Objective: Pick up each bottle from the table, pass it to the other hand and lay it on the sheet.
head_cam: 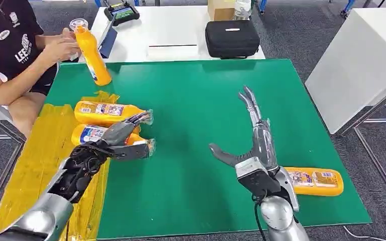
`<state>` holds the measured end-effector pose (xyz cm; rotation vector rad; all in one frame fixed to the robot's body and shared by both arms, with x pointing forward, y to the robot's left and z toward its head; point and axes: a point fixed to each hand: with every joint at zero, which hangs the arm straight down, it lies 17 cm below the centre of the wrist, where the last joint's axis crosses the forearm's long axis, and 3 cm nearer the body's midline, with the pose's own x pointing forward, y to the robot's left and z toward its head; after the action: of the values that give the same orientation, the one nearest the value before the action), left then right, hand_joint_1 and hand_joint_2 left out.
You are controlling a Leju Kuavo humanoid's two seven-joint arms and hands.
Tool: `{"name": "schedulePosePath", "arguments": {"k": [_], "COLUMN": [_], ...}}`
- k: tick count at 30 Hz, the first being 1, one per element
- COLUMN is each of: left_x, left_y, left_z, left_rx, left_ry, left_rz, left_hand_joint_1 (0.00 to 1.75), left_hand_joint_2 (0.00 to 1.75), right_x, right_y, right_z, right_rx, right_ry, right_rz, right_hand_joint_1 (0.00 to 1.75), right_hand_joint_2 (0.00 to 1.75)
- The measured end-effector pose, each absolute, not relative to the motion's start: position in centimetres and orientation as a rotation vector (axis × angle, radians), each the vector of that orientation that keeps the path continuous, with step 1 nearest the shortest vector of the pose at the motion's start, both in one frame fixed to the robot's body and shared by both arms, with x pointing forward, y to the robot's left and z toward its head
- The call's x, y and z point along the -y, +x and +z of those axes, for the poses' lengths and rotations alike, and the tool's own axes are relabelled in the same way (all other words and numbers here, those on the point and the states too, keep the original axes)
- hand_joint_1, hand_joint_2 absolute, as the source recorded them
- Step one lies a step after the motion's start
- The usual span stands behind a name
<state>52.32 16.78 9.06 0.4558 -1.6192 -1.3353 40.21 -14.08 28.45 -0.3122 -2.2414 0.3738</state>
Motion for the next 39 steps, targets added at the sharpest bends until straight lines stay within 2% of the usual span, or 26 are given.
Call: {"name": "schedulePosePath", "arguments": {"k": [4, 10, 14, 18, 21, 25, 39], "left_x": [-15.6, -15.0, -15.7, -16.4, -16.5, -16.6, -17.3], "left_y": [51.4, 47.1, 45.2, 42.5, 41.1, 40.3, 36.9], "left_z": [13.5, 23.0, 26.3, 29.9, 30.6, 30.2, 32.2], "left_rx": [1.804, 2.174, 2.277, 2.384, 2.412, 2.415, 2.469], "left_ry": [0.392, 0.022, -0.06, -0.243, -0.279, -0.261, -0.468], "left_rz": [-1.214, -0.854, -0.765, -0.616, -0.575, -0.548, -0.4], "left_hand_joint_1": [0.0, 0.0, 0.0, 0.0, 0.0, 0.0, 0.0], "left_hand_joint_2": [1.75, 1.75, 1.75, 1.75, 1.75, 1.75, 1.75], "right_x": [14.2, 14.3, 14.7, 14.2, 13.6, 15.4, 28.7], "right_y": [40.2, 40.3, 40.4, 41.1, 41.8, 41.9, 38.9], "right_z": [28.3, 27.9, 27.9, 26.0, 21.6, 18.7, 11.6], "right_rx": [2.237, 2.226, 2.224, 2.14, 1.953, 1.87, 1.641], "right_ry": [-0.323, -0.314, -0.326, -0.492, -0.595, -0.597, -0.593], "right_rz": [0.385, 0.398, 0.401, 0.607, 0.935, 1.103, 1.335], "right_hand_joint_1": [0.0, 0.0, 0.0, 0.0, 0.0, 0.0, 0.0], "right_hand_joint_2": [1.75, 1.75, 1.75, 1.75, 1.75, 1.75, 1.75]}}
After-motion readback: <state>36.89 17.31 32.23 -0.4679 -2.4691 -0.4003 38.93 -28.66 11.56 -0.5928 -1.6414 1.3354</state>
